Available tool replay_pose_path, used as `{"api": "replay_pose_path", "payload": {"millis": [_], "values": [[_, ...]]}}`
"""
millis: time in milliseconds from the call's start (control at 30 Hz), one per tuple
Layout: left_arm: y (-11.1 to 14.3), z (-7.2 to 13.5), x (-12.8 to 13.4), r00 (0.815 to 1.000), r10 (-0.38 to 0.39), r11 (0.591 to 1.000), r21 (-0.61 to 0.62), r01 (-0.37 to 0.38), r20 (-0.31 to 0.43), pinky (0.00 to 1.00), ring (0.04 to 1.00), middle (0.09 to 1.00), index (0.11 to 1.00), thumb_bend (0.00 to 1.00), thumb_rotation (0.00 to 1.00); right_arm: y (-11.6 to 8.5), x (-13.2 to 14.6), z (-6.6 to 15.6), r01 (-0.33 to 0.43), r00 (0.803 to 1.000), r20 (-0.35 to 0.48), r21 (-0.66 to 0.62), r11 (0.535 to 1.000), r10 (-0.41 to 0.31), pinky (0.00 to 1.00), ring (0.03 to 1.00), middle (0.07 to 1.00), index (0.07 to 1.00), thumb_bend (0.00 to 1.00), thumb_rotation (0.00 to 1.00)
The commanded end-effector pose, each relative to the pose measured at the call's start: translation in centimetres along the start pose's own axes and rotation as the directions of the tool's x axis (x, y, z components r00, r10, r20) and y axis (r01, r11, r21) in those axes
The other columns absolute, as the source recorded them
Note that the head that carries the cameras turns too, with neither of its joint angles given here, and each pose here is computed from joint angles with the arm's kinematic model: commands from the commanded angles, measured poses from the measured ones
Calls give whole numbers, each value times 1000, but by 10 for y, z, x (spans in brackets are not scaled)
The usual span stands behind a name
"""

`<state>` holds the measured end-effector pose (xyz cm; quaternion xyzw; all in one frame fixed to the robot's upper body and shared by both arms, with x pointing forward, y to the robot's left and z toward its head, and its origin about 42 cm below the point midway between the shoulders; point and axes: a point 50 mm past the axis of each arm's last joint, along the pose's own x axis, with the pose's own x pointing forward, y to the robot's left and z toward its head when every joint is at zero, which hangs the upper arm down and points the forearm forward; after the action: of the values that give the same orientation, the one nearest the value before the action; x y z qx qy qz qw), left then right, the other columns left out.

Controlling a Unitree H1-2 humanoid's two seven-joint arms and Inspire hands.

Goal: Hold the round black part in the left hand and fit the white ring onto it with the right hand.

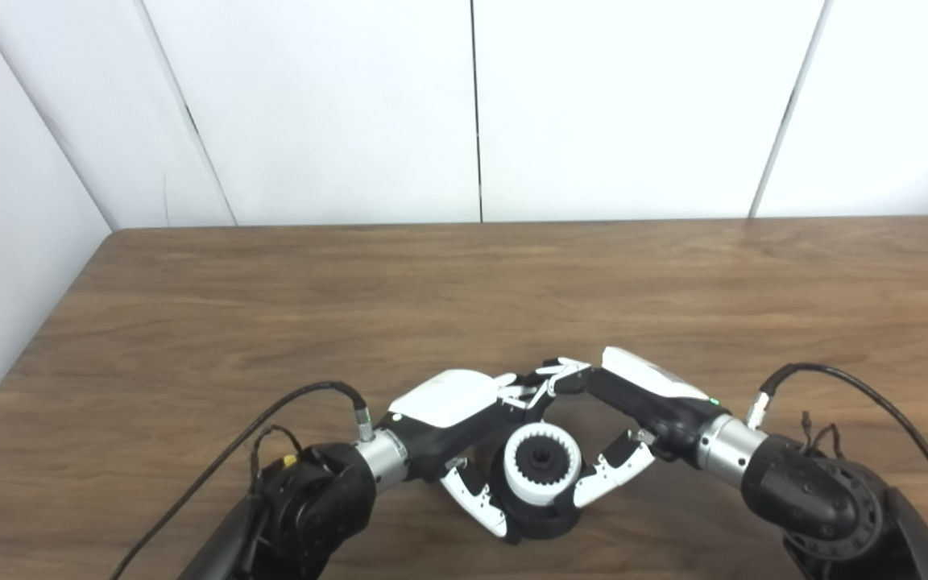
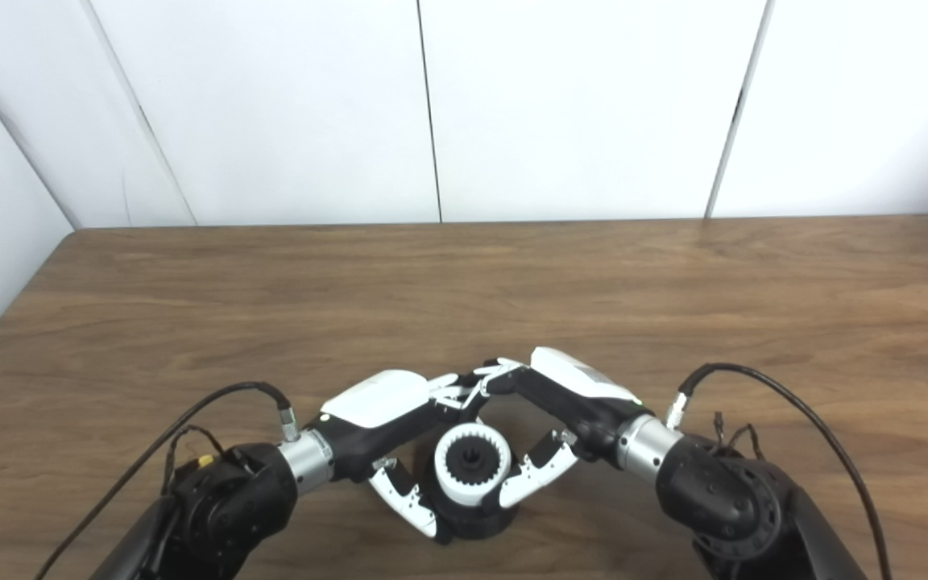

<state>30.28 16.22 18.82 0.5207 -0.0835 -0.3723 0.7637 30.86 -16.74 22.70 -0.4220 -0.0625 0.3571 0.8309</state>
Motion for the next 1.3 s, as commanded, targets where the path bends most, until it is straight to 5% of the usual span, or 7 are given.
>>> {"api": "replay_pose_path", "payload": {"millis": [0, 33, 133, 300, 800, 1267], "values": [[14, 4, -1, 999, 45, 999, 21, -45, 24, 910, 1000, 955, 683, 862, 304, -9, -1, 3, 26, 999, 24, -39, 999, -25, 895, 959, 878, 496, 519, 169], [14, 4, -1, 999, 44, 999, 19, -44, 21, 911, 1000, 955, 683, 862, 302, -9, -1, 2, 25, 1000, 21, -35, 999, -24, 897, 958, 877, 497, 519, 168], [14, 4, -1, 999, 43, 999, 16, -43, 18, 897, 1000, 956, 684, 863, 294, -8, -2, 1, 24, 1000, 17, -20, 1000, -23, 903, 960, 879, 677, 833, 361], [14, 3, -1, 999, 44, 999, 14, -45, 14, 884, 1000, 957, 684, 862, 291, -9, -3, 0, 31, 999, 17, 2, 1000, -31, 909, 956, 889, 758, 924, 372], [13, -6, 1, 999, 50, 998, 29, -50, 2, 912, 1000, 955, 694, 857, 321, -11, -5, -5, 52, 999, 15, 7, 999, -52, 894, 946, 888, 773, 949, 392], [17, -13, 0, 998, 53, 998, 27, -52, -18, 933, 1000, 956, 785, 970, 303, -17, -8, -9, 80, 997, -1, 4, 997, -80, 861, 947, 891, 764, 951, 392]]}}
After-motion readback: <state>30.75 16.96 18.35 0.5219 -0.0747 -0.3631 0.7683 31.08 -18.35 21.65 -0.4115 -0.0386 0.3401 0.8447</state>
